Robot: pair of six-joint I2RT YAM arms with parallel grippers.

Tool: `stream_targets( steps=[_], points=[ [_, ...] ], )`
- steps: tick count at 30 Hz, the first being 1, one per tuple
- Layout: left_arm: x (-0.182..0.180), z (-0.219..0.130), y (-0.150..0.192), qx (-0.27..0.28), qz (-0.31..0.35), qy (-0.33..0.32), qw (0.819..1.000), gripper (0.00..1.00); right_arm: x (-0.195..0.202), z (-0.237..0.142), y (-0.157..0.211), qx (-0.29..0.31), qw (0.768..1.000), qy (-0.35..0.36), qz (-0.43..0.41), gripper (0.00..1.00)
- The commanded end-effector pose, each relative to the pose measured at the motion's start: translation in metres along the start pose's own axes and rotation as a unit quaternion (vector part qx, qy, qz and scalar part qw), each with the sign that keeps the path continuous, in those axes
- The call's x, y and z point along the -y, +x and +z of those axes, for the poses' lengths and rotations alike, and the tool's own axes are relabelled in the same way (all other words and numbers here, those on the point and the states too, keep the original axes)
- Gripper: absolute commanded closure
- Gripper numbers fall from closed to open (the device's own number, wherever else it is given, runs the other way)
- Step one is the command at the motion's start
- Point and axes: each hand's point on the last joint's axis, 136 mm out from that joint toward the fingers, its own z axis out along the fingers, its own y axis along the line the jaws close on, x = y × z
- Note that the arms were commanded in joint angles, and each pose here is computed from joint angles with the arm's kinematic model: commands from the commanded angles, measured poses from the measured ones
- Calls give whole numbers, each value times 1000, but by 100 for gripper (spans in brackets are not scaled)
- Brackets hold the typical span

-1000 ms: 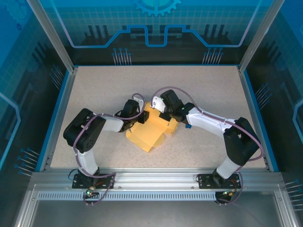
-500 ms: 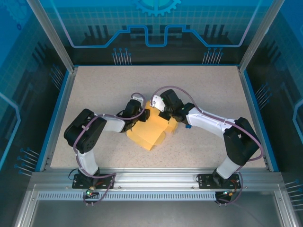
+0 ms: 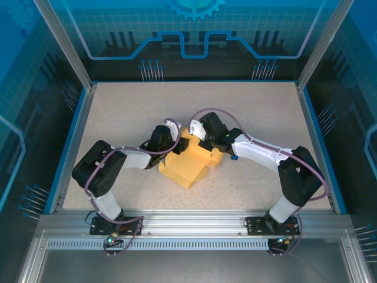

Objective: Fold the paper box

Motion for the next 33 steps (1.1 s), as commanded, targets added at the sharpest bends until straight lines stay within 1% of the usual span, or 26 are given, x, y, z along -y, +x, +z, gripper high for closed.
stream_targets(
  steps=[1, 7, 14, 20, 27, 30, 33],
  points=[
    [4, 5, -9, 11, 20, 17, 1000, 55, 4, -9, 1, 4, 1000, 1, 4, 100],
    [3, 7, -5, 17, 14, 19, 1000, 67, 2, -6, 4, 1, 1000, 0, 2, 100],
    [4, 6, -9, 43, 17, 27, 999, 80, 3, -5, 5, -2, 1000, 5, 3, 100],
    [6, 6, -12, 63, 21, 31, 997, 86, 6, -7, 1, 1, 1000, 9, 7, 95],
    [9, 4, -15, 78, 29, 40, 996, 90, 9, -11, -1, 5, 1000, 14, 9, 94],
    [11, 4, -16, 80, 28, 42, 996, 90, 11, -16, -5, 9, 1000, 13, 14, 86],
    [16, 4, -19, 83, 27, 48, 995, 90, 11, -23, -12, 21, 1000, 2, 22, 74]
  ],
)
